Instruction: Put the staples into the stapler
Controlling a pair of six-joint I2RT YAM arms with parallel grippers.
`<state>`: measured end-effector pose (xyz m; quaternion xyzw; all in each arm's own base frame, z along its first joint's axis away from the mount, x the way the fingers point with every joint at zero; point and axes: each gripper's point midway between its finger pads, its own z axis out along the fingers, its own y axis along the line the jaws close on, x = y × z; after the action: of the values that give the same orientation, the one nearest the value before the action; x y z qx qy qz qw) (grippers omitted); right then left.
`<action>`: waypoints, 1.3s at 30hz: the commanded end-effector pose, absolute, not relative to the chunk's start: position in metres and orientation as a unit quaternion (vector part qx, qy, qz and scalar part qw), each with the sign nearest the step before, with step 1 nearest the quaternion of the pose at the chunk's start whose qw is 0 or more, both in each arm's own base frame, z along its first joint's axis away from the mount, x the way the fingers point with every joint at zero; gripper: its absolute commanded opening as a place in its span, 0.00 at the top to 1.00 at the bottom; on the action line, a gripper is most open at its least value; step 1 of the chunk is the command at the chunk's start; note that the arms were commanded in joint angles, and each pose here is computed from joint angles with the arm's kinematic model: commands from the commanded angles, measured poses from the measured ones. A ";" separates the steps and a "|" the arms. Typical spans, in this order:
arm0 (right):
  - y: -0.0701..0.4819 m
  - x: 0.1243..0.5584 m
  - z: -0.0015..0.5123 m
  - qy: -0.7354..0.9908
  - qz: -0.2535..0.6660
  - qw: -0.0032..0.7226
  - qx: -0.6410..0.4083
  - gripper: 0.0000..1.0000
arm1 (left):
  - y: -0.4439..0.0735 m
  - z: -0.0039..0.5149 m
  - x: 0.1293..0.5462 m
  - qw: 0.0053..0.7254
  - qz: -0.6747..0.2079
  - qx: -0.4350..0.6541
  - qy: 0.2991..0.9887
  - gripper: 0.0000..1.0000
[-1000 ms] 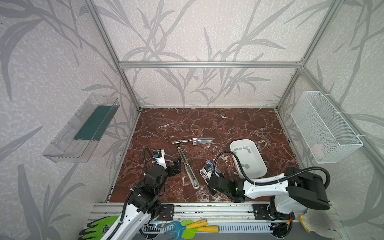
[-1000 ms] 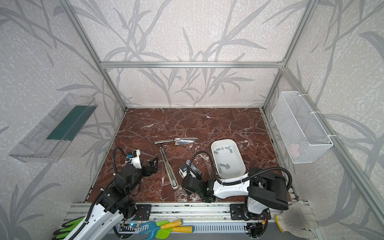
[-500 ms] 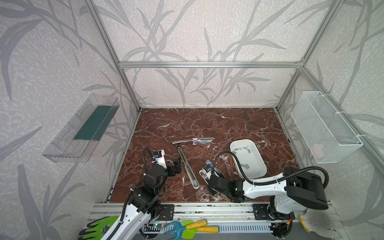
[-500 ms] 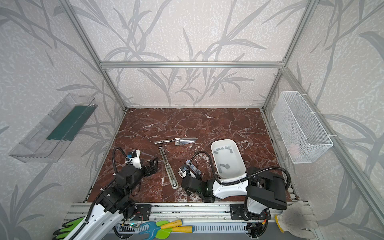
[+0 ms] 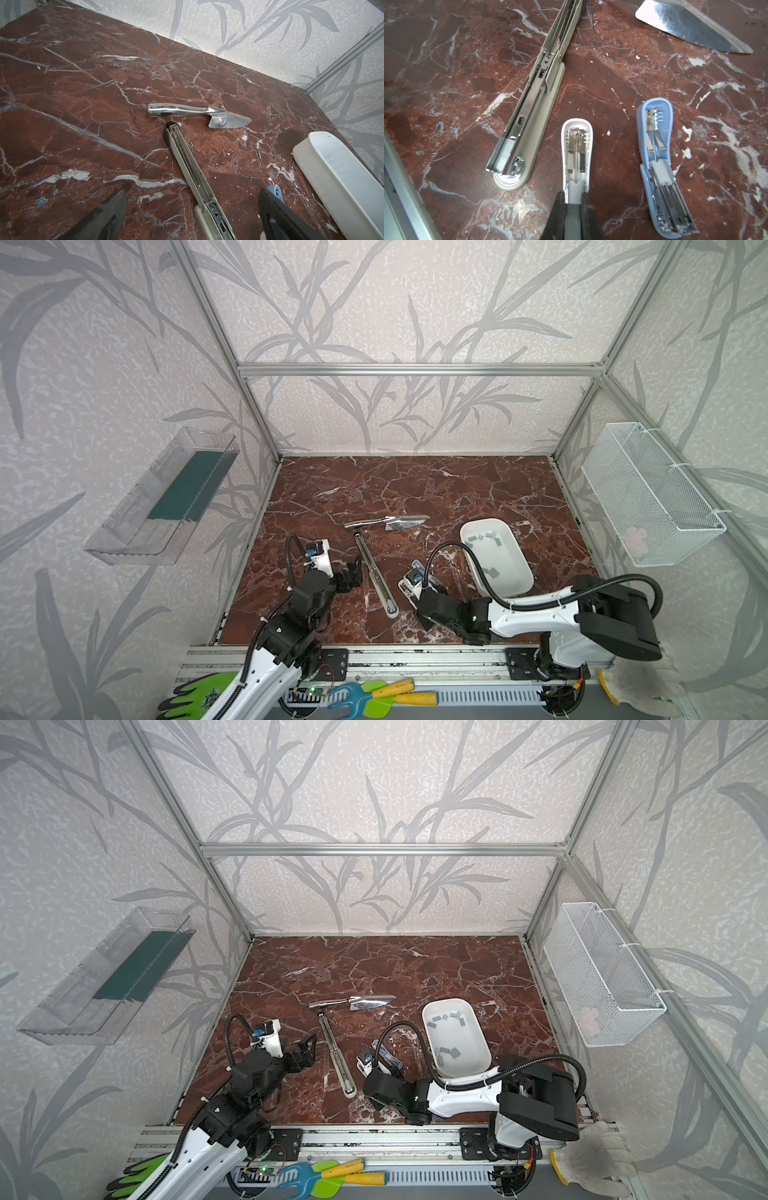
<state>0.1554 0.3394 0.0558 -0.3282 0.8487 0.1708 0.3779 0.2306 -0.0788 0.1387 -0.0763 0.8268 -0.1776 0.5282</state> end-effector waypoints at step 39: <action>0.332 0.157 0.040 0.856 0.154 0.373 -0.323 1.00 | -0.077 0.137 0.232 0.530 -0.173 -0.078 0.826 0.01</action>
<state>0.1560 0.3373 0.0451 -0.3297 0.8523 0.1601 0.3732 0.2306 -0.0788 0.1387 -0.0763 0.8268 -0.1776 0.5282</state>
